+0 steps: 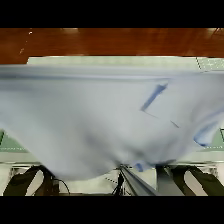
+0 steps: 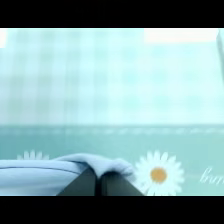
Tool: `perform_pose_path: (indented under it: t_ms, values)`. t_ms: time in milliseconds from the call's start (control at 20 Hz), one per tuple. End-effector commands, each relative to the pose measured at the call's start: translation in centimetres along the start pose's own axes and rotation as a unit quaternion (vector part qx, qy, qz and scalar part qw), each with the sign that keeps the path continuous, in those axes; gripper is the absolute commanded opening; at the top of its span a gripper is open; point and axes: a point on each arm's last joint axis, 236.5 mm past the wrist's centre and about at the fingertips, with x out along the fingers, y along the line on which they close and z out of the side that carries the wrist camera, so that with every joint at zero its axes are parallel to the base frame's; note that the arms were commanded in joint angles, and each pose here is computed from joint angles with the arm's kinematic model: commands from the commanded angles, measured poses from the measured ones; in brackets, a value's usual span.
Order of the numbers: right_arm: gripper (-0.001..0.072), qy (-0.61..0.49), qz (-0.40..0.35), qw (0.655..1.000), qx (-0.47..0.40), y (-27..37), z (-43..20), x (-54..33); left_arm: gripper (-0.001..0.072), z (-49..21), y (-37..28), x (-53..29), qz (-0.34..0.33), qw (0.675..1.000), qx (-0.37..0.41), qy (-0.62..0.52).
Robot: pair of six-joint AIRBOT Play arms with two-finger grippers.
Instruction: Fold the shirts.
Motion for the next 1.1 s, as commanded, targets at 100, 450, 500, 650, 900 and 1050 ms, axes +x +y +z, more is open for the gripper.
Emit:
perform_pose_path:
  t_ms: [100,450,500,650,900,1050]
  values:
    - [0.0032,0.139,0.031,0.989,-0.033,1.1,1.2,16.2,0.0021,-4.3,4.6,14.2,-0.025,0.987,-0.092,0.127]
    - [0.0033,0.026,0.039,0.999,0.002,2.7,8.4,32.1,0.0021,-2.8,9.0,30.4,-0.066,0.978,-0.168,0.109]
    - [0.0033,0.02,0.037,0.999,0.012,2.4,8.6,33.6,0.0021,-2.4,9.7,32.1,-0.066,0.977,-0.177,0.094]
    - [0.0033,0.028,0.031,0.998,0.035,1.7,7.8,37.8,0.0021,-3.3,11.4,36.6,-0.057,0.975,-0.197,0.089]
    - [0.0033,0.143,0.027,0.988,0.043,1.3,1.3,42.3,0.0021,-9.8,11.0,42.2,-0.068,0.963,-0.191,0.176]
    - [0.0033,0.198,0.029,0.979,0.041,1.5,-1.1,41.1,0.0021,-12.0,10.6,41.9,-0.083,0.951,-0.2,0.221]
